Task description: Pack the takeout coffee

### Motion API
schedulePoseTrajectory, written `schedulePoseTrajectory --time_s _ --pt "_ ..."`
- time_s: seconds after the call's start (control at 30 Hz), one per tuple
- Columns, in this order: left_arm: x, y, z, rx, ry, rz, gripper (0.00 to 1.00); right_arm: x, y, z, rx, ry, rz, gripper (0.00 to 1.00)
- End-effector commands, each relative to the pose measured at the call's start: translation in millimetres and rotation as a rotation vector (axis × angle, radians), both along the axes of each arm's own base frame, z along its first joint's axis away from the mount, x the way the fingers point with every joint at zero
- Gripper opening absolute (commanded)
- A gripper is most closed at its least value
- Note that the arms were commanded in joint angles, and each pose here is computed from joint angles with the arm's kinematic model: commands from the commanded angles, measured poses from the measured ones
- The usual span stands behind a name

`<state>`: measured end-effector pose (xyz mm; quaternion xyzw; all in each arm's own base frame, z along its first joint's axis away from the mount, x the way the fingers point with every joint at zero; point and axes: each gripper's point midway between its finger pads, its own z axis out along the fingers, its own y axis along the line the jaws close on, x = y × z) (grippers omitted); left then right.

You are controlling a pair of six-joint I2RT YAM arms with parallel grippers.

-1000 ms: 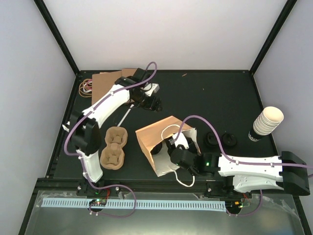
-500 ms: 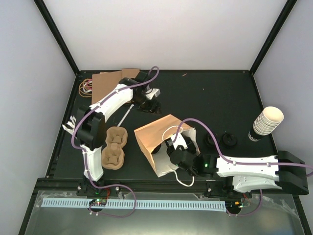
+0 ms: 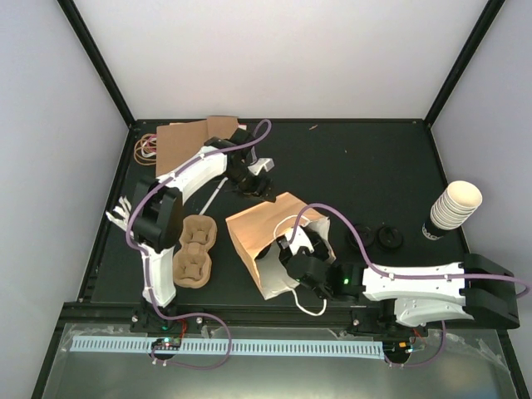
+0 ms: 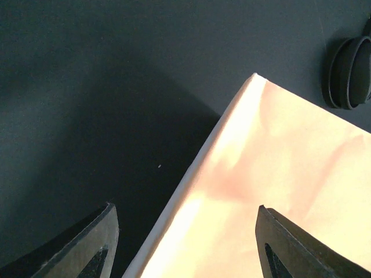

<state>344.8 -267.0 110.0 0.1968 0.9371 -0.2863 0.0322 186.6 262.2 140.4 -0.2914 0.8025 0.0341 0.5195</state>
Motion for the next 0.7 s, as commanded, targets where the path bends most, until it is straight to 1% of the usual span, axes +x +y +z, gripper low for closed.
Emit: schedulePoseTrajectory --time_s 0.0,0.27,0.43,0.67 --pt "0.2 -9.8 -10.8 -0.060 0.027 -0.039 0.67 7.2 3.2 10.3 0.038 -0.049 -0.038 0.36" --pt "-8.7 -17.8 -24.9 -0.113 0.096 -0.077 0.67 7.9 7.7 7.0 0.034 -0.055 -0.016 0.35" --pt "-12.9 -20.1 -29.4 -0.133 0.120 -0.089 0.65 9.8 10.1 7.8 0.030 -0.069 -0.012 0.35" --pt "-14.9 -23.5 -26.6 -0.163 0.125 -0.098 0.64 22.1 0.0 -5.1 0.012 -0.034 -0.065 0.34"
